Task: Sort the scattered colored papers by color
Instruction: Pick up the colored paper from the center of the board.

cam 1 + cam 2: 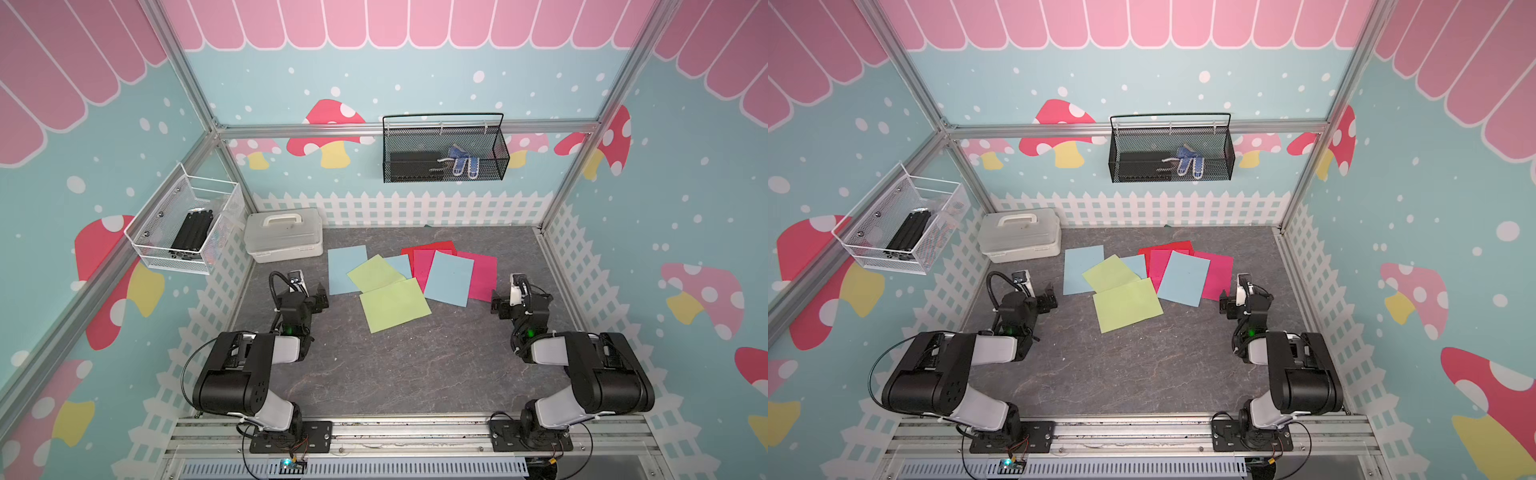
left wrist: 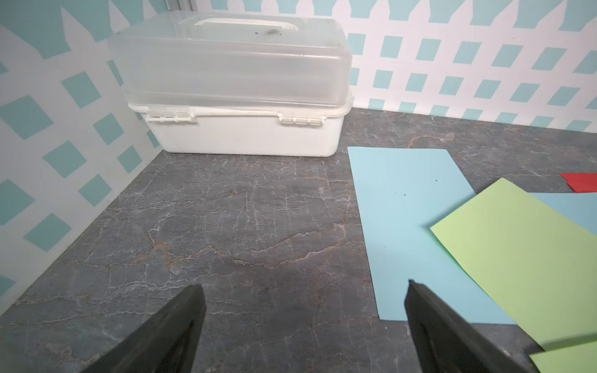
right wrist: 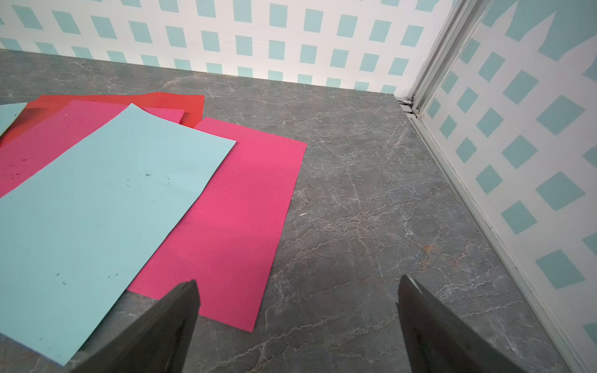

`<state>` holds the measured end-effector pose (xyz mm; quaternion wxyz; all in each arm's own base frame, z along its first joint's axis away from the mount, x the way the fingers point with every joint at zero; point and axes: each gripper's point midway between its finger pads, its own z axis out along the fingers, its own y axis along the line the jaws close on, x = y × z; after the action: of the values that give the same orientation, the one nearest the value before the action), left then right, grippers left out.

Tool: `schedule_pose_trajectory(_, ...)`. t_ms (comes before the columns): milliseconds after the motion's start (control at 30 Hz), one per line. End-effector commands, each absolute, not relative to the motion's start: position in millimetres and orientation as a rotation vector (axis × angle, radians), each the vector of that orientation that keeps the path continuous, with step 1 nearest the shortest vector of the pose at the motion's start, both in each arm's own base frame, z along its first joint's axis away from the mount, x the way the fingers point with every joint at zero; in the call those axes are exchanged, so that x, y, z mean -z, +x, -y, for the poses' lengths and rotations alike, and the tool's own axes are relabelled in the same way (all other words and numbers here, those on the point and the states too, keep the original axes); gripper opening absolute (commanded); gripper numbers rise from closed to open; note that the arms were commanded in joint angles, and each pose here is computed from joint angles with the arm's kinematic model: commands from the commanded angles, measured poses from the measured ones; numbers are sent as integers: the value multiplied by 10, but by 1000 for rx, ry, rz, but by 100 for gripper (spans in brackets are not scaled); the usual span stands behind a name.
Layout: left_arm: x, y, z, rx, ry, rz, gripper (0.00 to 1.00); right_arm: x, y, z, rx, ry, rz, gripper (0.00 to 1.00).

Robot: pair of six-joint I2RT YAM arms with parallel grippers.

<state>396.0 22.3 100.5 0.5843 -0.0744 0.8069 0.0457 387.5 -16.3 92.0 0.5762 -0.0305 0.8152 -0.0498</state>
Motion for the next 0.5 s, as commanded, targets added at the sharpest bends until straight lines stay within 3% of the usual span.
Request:
schedule_pose_trajectory(0, -1157, 4025, -223, -111, -168, -1832, 99, -995, 3907, 142, 125, -82, -1883, 99)
schedule_pose_trajectory(467, -1155, 4024, -216, -110, -165, -1833, 99, -990, 3910, 148, 127, -80, -1884, 99)
